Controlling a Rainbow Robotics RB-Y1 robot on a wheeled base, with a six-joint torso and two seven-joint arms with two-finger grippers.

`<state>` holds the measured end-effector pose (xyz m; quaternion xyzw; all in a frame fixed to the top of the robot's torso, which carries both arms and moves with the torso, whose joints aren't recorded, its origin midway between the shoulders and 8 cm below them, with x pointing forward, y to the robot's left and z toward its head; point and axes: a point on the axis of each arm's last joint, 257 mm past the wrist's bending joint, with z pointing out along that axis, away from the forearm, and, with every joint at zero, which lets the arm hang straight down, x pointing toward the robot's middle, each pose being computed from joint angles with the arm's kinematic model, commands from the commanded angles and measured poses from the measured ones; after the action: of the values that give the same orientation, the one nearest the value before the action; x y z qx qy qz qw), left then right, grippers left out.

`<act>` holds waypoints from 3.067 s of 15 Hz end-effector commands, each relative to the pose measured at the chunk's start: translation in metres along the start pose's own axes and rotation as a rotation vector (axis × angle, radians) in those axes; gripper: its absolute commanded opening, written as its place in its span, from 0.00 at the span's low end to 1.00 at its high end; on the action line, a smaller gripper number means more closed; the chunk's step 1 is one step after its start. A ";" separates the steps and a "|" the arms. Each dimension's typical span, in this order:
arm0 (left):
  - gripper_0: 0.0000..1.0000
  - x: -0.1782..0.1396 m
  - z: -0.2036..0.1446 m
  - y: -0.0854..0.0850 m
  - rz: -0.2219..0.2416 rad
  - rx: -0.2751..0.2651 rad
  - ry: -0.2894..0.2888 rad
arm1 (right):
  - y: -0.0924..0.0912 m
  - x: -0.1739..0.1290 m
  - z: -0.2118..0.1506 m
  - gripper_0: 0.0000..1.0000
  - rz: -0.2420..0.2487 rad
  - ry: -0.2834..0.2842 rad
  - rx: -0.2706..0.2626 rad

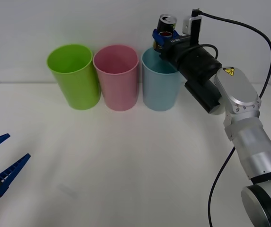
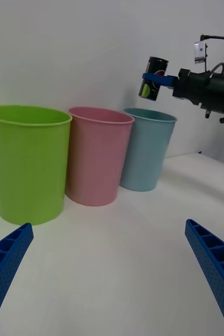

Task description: Grasp the object on the table and drop it into the matching bin: aluminum can to the light blue bin, PET bottle to the pink bin.

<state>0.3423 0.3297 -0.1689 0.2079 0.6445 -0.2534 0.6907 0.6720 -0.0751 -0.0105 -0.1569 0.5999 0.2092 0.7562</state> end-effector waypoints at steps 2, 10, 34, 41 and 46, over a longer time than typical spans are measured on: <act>1.00 0.000 0.000 0.000 0.000 0.000 0.000 | 0.001 0.002 -0.001 0.00 -0.005 0.005 -0.001; 1.00 0.000 0.000 0.000 0.000 0.000 0.000 | -0.002 0.003 -0.002 1.00 -0.020 0.009 -0.006; 1.00 0.000 0.000 0.000 0.000 0.000 0.000 | -0.005 0.041 -0.225 1.00 -0.153 0.114 -0.062; 1.00 0.000 0.000 0.000 0.000 0.000 0.000 | -0.007 0.069 -0.305 1.00 -0.244 0.202 -0.147; 1.00 0.000 0.000 0.000 0.000 0.000 0.000 | -0.006 0.088 -0.361 1.00 -0.309 0.250 -0.173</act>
<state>0.3422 0.3297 -0.1689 0.2079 0.6446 -0.2535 0.6907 0.3945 -0.2414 -0.1758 -0.3328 0.6358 0.1236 0.6853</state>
